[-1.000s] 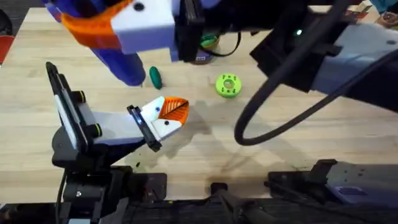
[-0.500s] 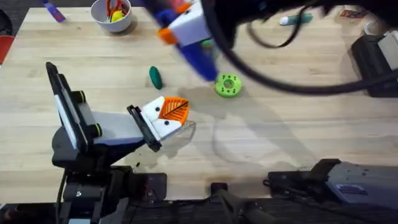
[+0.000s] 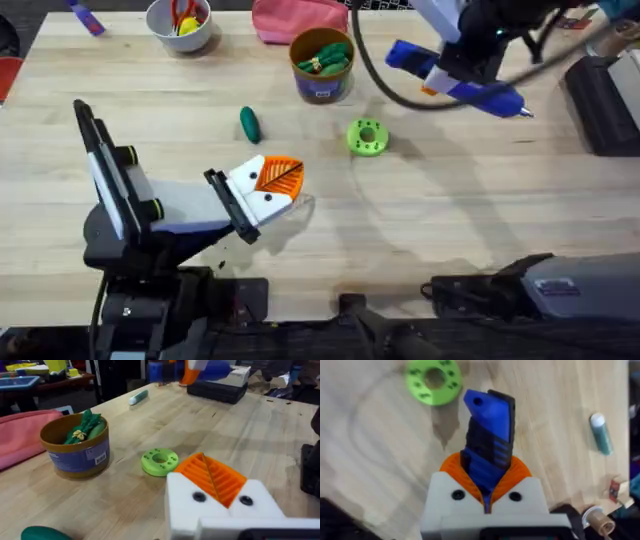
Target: Pick up the gripper from the table and insert it into the empty holder that is missing its gripper. Then pick up a screw, insert it into the mounting hole, and use the screwdriver to tighten it. Finally, clean up the table by picking up the vegetable and placing it into the bucket.
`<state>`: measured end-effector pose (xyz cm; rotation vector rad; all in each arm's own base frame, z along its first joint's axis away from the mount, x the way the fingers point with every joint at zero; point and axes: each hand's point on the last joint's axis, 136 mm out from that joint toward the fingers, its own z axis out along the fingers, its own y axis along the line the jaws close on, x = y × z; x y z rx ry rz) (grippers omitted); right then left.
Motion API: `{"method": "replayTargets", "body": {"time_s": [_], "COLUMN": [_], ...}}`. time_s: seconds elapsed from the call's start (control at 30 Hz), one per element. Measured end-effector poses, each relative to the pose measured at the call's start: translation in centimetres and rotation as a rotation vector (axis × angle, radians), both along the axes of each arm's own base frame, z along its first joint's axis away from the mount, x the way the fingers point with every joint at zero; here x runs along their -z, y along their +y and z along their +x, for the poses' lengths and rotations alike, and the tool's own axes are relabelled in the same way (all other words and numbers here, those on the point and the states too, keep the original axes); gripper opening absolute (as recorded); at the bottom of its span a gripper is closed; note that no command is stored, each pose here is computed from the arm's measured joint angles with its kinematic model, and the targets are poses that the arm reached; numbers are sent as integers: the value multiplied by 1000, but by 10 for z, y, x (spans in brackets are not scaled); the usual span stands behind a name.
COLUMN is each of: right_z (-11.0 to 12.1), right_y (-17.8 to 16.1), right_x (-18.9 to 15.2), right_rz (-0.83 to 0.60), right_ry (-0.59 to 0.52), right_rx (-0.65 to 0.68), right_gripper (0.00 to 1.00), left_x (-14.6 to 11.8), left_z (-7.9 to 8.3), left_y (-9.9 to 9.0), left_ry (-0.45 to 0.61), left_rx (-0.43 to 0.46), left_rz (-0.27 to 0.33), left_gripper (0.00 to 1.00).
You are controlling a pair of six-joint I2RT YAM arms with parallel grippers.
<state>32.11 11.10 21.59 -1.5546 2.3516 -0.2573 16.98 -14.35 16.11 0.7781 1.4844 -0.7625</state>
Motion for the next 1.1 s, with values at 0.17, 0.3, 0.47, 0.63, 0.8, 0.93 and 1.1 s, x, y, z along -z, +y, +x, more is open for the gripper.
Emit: {"method": "replayTargets", "body": {"time_s": [0.17, 0.3, 0.47, 0.63, 0.8, 0.93, 1.1], "right_z": [26, 35, 26, 22, 21, 28, 23], "right_y": [-41, -73, -105, -113, -114, -117, -107], "right_x": [61, 120, 168, 180, 180, 175, 165], "right_rz": [-76, -98, -110, -117, -125, -141, -142], "right_ry": [97, 150, 167, 151, 147, 110, 94], "right_rx": [70, 130, 174, 161, 157, 150, 132], "right_gripper": [25, 25, 25, 25, 163, 734, 989], "left_x": [0, 0, 0, 0, 0, 0, 0], "left_z": [0, 0, 1, 1, 1, 1, 1], "left_y": [0, 0, 0, 0, 0, 0, 0], "left_ry": [0, 0, -1, 0, 0, 0, 0], "left_rx": [-1, -2, -4, -5, -5, -5, -5], "left_rz": [0, 0, 0, 0, 0, 0, 1], "left_gripper": [20, 20, 20, 20, 20, 20, 20]}}
